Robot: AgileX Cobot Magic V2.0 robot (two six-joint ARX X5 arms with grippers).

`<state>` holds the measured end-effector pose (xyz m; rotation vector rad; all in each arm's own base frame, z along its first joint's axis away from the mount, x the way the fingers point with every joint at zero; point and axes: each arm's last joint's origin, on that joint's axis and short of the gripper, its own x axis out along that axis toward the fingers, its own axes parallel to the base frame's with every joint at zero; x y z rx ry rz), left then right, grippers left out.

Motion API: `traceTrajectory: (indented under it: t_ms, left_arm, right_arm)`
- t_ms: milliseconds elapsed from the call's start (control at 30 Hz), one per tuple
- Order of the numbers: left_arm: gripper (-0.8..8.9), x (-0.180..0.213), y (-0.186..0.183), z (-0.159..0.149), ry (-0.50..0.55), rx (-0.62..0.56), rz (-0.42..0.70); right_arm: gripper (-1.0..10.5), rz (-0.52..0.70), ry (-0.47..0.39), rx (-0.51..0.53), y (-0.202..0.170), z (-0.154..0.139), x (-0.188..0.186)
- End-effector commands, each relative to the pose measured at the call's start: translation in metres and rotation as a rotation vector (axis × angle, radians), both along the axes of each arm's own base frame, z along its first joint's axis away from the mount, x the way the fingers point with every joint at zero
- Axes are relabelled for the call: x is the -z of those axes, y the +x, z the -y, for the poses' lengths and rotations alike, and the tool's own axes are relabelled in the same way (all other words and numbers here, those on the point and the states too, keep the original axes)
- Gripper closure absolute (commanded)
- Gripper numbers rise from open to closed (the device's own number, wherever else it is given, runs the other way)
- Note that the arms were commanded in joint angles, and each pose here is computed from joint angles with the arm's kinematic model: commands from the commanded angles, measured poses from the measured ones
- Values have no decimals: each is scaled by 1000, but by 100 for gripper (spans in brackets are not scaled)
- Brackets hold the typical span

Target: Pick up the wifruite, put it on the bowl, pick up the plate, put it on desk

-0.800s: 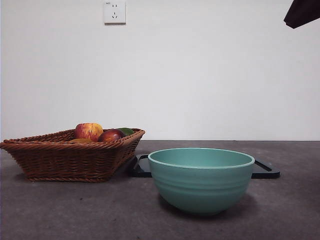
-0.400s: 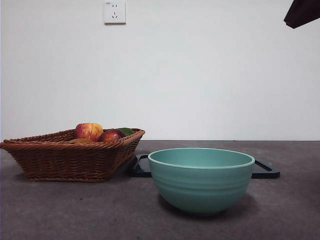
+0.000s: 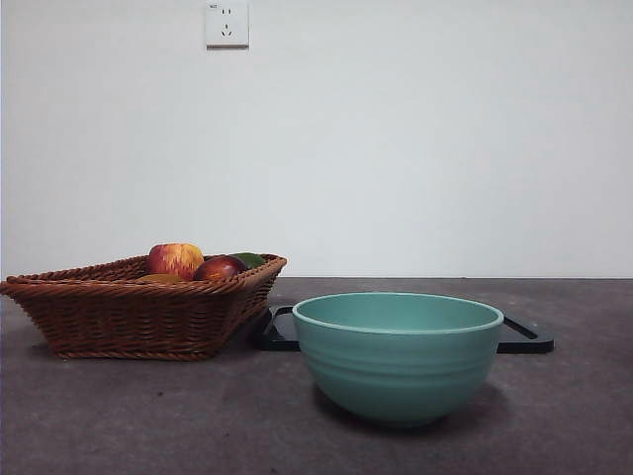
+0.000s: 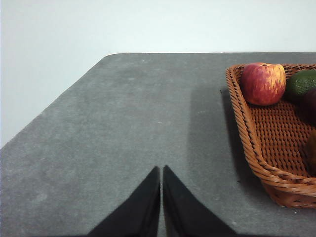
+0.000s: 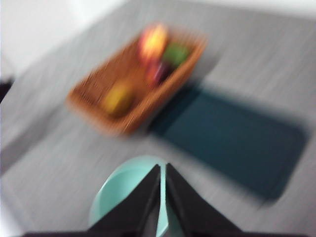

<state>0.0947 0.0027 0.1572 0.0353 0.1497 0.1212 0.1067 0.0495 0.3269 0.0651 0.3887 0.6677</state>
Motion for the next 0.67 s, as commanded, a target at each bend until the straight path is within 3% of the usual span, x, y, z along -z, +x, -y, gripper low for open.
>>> traceTrajectory:
  t_ms: [33, 167, 367, 667]
  left_arm:
    - [806, 7, 1, 0, -7, -5, -24]
    - [806, 7, 1, 0, -7, -5, -24]
    - [806, 7, 1, 0, -7, -5, -24]
    - [806, 7, 1, 0, -7, -5, -24]
  right_arm:
    - [940, 190, -4, 77, -2, 12, -3]
    - [940, 331, 16, 218, -7, 26, 12]
    - [940, 374, -14, 433, -13, 40, 63]
    - [940, 387, -24, 558, -11, 47, 123]
